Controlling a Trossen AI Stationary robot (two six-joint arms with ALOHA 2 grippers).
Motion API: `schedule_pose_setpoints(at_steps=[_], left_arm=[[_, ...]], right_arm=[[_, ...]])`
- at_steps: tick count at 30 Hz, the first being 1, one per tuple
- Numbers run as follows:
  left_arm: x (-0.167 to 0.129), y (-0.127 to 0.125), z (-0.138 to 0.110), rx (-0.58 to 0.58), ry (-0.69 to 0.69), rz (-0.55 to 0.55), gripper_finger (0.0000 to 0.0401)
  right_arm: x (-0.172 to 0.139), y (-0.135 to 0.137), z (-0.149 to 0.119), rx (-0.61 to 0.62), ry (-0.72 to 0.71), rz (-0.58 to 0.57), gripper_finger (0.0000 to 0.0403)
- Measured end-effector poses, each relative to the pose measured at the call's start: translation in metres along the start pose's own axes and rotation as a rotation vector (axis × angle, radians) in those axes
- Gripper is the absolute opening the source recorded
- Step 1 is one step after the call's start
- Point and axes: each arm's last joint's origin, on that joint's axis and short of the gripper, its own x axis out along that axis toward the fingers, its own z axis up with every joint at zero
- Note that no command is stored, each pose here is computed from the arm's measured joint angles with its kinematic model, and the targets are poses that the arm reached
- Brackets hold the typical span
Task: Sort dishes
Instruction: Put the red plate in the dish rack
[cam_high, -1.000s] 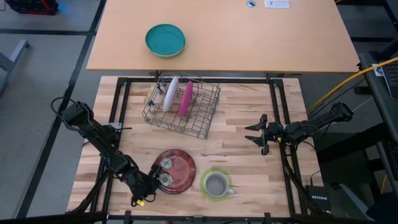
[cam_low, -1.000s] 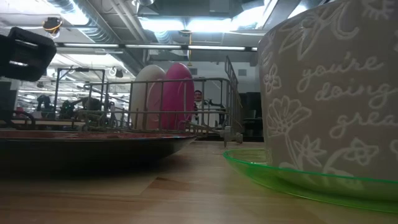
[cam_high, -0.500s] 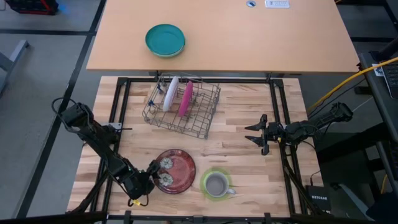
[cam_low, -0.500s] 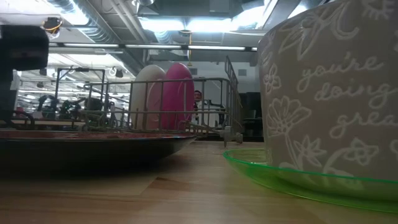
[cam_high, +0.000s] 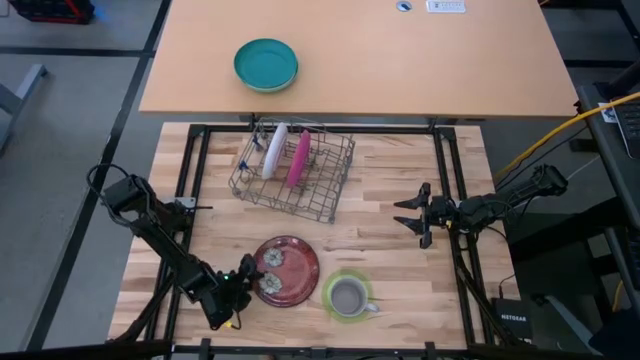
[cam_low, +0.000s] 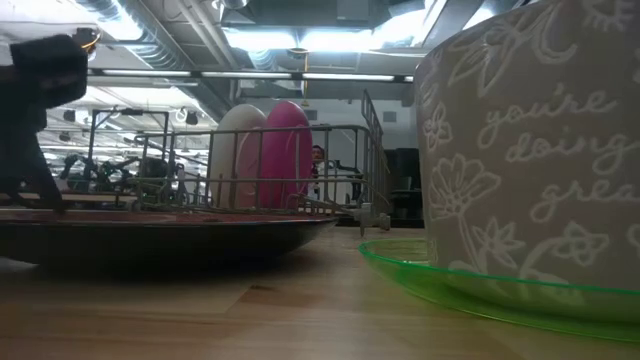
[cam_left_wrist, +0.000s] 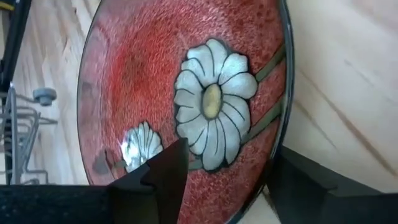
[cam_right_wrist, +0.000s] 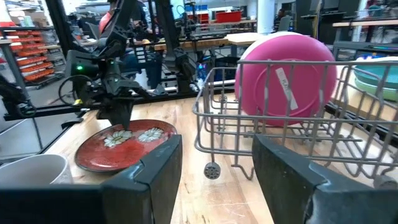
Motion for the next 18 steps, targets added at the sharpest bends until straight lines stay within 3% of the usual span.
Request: schedule_pose_setpoints(at_steps=[7,18], left_arm=[[0.004,0.005,-0.001,-0.054,0.016,0.003,0.0165],[0.022,0.002,0.0,-0.03,0.027,0.04,0.0118]], right_arm=[[0.0,-0.001,0.0,0.0,-0.002,-0.019,0.0198],[0.0,0.0,0.0,0.059,-0.002,-0.01,0.0198]])
